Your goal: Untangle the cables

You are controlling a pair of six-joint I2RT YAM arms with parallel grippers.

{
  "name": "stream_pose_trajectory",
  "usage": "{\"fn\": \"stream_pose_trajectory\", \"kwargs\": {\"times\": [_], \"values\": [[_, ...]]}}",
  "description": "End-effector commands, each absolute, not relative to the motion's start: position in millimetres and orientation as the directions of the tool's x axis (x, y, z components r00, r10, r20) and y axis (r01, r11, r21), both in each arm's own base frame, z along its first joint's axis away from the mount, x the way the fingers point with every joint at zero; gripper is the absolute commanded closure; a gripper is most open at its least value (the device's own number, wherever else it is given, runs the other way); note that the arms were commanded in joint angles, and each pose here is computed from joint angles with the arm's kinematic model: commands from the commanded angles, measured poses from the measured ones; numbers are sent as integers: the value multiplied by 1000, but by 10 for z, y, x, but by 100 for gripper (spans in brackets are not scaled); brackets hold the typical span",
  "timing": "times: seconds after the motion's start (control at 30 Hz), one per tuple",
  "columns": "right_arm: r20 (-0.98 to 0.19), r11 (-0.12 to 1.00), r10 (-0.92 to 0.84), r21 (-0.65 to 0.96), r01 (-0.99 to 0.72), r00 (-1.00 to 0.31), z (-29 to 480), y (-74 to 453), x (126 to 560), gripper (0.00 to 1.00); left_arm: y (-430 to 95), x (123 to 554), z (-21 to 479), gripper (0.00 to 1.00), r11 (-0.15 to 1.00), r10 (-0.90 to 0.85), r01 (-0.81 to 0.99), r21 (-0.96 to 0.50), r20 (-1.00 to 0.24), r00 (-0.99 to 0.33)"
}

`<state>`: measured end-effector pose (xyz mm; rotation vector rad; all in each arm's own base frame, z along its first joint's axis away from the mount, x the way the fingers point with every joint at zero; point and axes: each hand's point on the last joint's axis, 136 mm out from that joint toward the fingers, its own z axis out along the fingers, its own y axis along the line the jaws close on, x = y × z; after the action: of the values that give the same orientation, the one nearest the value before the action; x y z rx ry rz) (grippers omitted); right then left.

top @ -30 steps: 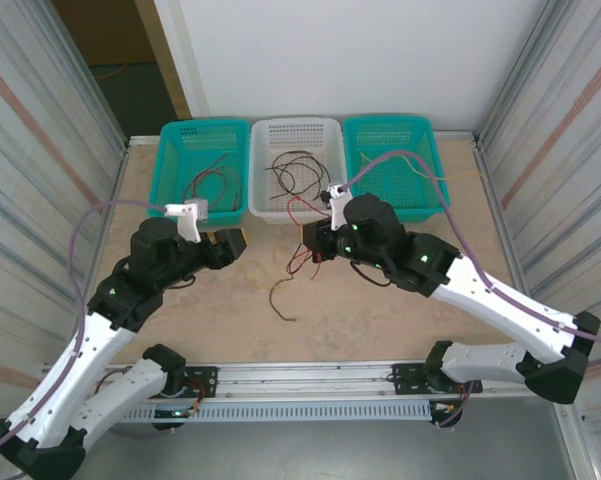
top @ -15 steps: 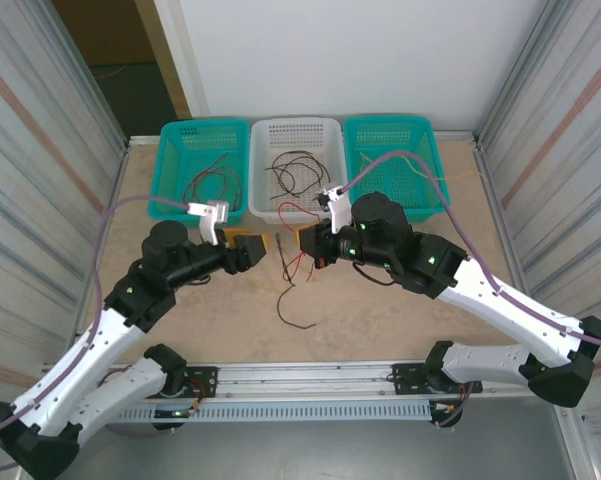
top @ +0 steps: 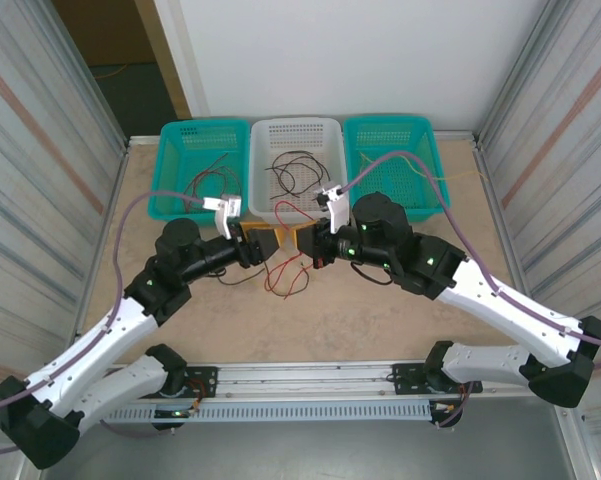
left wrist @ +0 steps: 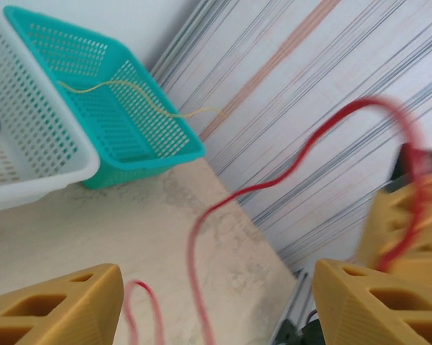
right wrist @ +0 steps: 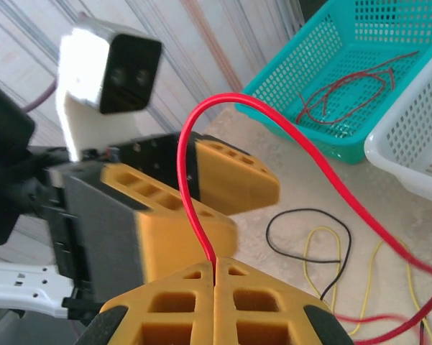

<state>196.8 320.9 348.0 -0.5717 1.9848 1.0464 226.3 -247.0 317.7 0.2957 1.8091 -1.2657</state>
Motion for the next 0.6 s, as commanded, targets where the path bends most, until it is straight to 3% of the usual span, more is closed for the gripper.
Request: {"fn": "stream_pose_trajectory", "kwargs": {"times": [0.0,0.23,0.57], "values": [[-832,571,-25,443,-691,-554,3452,3185,1990,98,-2471,2121,3505,28,329,-355,667,-669,-742,-569],[-820,561,-26,461,-688,-572,3361,3264,1985,98,-2469,2158,3421,33,319,-382,626,-712,-701,-602],[-803,545,-52,475,-691,-594,3246,3392,1926,98,-2605,2262,3371,64,285,-374,600,-747,-663,-648]]}}
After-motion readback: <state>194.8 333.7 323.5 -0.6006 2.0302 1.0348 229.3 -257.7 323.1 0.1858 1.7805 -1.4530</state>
